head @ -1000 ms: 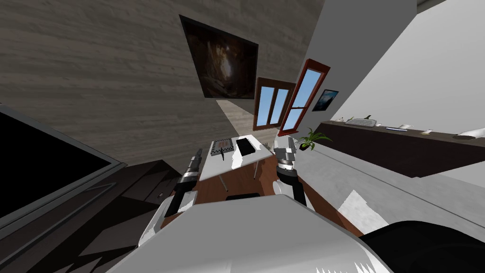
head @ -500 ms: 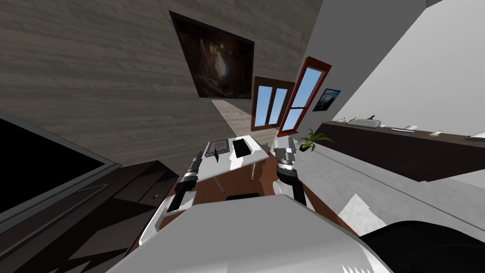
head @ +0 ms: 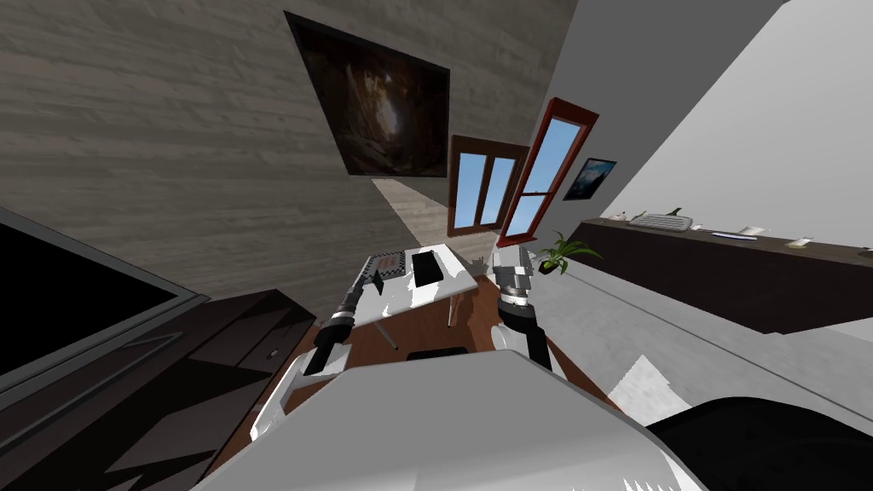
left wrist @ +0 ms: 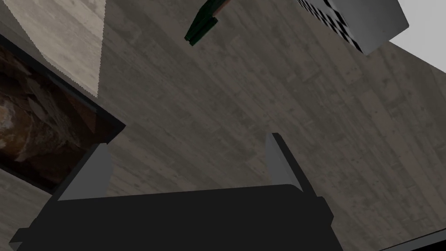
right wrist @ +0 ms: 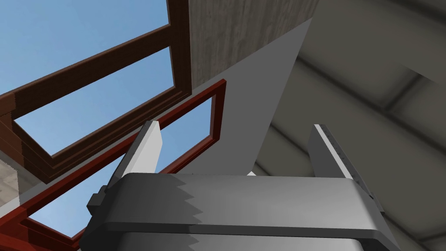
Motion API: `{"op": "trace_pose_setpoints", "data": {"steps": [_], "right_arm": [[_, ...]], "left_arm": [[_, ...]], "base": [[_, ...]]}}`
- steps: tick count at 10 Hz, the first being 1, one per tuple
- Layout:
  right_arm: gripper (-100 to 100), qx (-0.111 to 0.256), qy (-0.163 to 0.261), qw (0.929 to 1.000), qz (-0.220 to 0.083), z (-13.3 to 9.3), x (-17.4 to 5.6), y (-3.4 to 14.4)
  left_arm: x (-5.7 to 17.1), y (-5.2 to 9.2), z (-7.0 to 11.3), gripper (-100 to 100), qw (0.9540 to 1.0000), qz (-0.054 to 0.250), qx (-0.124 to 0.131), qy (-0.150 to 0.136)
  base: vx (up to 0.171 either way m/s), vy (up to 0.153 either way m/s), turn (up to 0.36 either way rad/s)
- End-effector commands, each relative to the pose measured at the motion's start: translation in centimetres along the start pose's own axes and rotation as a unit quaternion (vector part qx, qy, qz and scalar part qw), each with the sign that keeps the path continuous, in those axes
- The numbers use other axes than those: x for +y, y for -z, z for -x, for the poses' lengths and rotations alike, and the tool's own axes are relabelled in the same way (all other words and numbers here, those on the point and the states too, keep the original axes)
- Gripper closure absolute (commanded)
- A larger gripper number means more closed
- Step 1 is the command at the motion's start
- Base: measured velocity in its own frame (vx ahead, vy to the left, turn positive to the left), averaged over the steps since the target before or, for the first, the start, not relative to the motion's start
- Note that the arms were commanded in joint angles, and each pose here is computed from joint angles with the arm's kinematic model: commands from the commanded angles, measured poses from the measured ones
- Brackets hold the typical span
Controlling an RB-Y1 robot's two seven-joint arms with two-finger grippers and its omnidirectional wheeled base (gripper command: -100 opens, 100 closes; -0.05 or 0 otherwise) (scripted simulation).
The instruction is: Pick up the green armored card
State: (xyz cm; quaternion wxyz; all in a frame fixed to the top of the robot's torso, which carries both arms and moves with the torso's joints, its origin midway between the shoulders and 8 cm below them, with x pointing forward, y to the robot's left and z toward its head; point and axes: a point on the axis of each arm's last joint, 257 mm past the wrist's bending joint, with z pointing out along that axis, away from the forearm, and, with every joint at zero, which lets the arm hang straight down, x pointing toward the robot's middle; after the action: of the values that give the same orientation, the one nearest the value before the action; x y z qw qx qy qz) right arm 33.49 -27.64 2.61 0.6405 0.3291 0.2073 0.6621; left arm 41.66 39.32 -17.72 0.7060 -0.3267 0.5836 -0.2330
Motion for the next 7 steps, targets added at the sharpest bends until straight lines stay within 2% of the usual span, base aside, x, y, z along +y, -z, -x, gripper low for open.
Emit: {"op": "trace_pose_setpoints", "data": {"steps": [1, 6, 7], "right_arm": [[0, 0.000, 0.000, 1.0000, 0.000, 0.0, 0.0, 0.0], [0, 0.000, 0.000, 1.0000, 0.000, 0.0, 0.0, 0.0], [0, 0.000, 0.000, 1.0000, 0.000, 0.0, 0.0, 0.0]], "left_arm": [[1.8, -0.2, 0.0, -100, 0.9996, 0.022, 0.005, -0.015], [6.1, -0.3, 0.4, -100, 0.9950, 0.076, 0.020, -0.062], [5.5, -0.4, 0.3, -100, 0.9960, 0.068, 0.018, -0.055]], "base": [[0.041, -0.131, 0.024], [0.041, -0.122, 0.018], [0.009, -0.054, 0.009]]}}
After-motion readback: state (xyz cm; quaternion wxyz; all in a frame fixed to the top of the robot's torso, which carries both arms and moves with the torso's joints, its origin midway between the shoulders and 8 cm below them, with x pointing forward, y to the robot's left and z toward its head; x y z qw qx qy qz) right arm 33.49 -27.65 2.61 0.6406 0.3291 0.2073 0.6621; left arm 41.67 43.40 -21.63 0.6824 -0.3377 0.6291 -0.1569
